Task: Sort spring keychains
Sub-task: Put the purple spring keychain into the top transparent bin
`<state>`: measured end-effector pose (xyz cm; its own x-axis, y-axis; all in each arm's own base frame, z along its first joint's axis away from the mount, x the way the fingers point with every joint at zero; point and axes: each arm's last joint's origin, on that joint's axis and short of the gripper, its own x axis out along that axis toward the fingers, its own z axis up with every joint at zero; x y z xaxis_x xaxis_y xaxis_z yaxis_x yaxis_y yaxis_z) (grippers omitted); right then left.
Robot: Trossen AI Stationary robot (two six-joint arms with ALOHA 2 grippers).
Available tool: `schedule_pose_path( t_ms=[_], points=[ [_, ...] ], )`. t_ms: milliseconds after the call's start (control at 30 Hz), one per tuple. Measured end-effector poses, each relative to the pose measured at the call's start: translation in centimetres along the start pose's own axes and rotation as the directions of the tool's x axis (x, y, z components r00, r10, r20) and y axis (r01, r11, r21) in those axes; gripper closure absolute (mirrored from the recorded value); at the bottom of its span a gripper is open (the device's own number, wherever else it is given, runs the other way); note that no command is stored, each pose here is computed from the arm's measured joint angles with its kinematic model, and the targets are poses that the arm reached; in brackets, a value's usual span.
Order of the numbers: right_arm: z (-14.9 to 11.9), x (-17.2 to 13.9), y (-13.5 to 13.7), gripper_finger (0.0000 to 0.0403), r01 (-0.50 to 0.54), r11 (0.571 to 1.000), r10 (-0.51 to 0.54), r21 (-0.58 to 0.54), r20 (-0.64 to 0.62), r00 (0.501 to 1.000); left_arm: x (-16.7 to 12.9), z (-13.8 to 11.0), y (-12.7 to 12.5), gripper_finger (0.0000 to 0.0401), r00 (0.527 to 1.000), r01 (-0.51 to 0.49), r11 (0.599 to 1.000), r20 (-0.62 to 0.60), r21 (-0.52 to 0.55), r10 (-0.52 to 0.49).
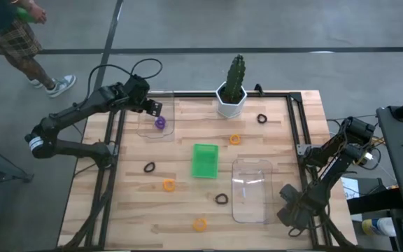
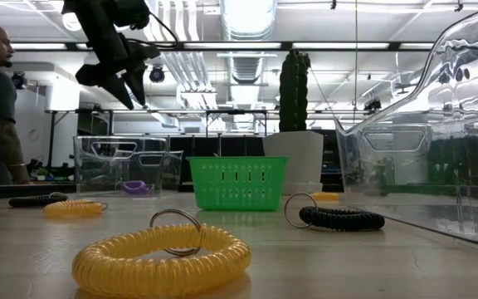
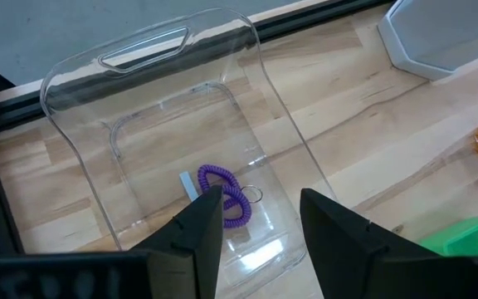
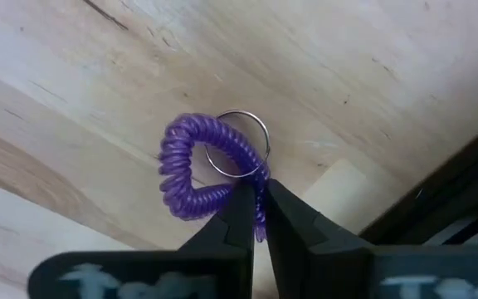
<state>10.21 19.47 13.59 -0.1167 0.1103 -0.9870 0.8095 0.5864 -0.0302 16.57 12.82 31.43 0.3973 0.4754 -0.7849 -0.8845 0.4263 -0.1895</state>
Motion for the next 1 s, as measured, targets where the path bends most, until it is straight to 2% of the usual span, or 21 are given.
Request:
schedule_pose_path(
  t_ms=[200, 600, 767, 1000],
  points=[
    [-0.1, -1.1, -0.5, 0.0389, 0.005, 1.0, -0.004, 0.021, -0.017, 1.0, 0.0, 0.0, 0.0, 0.0248, 1.0, 0.0, 1.0, 0.0, 0.0, 0.0],
    [0.1, -4.7, -1.7, 0.039, -0.157, 0.987, 0.158, 0.024, -0.048, 0.986, 0.0, 0.0, 0.0, 0.0248, 1.0, 0.0, 1.0, 0.001, 0.001, 0.0],
    [0.4, -6.1, -2.3, 0.039, -0.259, 0.966, 0.259, 0.018, -0.008, 0.966, 0.0, 0.0, 0.0, 0.0248, 1.0, 0.001, 1.0, 0.0, 0.005, -0.001],
    [0.5, -8.0, -3.4, 0.039, -0.355, 0.935, 0.353, -0.026, -0.054, 0.934, 0.0, -0.1, -0.1, 0.0248, 1.0, 0.004, 1.0, -0.001, 0.009, -0.004]
  ],
)
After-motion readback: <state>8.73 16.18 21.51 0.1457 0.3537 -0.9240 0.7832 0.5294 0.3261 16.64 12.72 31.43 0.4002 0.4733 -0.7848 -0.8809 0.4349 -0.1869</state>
